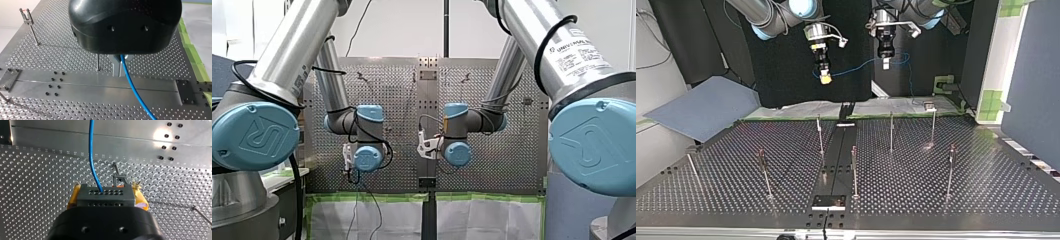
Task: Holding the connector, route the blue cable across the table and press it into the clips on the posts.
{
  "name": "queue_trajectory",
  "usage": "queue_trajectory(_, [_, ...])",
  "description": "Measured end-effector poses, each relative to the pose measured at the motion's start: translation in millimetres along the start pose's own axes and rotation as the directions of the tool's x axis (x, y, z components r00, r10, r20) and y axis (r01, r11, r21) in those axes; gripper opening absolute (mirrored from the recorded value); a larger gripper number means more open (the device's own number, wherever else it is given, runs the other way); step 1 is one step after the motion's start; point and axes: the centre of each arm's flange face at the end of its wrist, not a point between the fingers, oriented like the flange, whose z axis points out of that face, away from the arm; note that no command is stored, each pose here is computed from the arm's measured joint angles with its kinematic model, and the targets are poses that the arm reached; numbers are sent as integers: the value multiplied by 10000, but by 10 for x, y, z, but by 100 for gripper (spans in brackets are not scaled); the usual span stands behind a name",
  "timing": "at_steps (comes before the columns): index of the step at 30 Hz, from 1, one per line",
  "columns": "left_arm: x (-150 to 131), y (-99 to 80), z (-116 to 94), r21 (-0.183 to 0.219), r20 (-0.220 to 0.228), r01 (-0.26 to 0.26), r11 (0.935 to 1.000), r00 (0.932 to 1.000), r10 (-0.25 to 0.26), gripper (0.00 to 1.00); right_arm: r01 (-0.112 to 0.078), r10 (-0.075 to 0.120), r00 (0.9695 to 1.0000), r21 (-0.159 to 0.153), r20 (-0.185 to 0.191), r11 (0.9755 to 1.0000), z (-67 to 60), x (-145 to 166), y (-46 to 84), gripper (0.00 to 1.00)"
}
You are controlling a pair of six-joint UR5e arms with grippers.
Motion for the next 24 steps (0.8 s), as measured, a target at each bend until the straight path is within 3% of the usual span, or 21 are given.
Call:
queue_trajectory(14, [13,8,17,-24,-43,-60,10000,10000,60,0,0,0,10000,0,0,10000,0,0,0,0])
queue_trajectory(20, [171,66,-15,-75,-651,-497,9987,9967,492,0,0,0,10000,0,-1,10000,0,0,0,0])
queue_trajectory(24, [209,80,-30,-76,-814,-607,9981,9949,599,0,0,0,10000,0,0,10000,0,0,0,0])
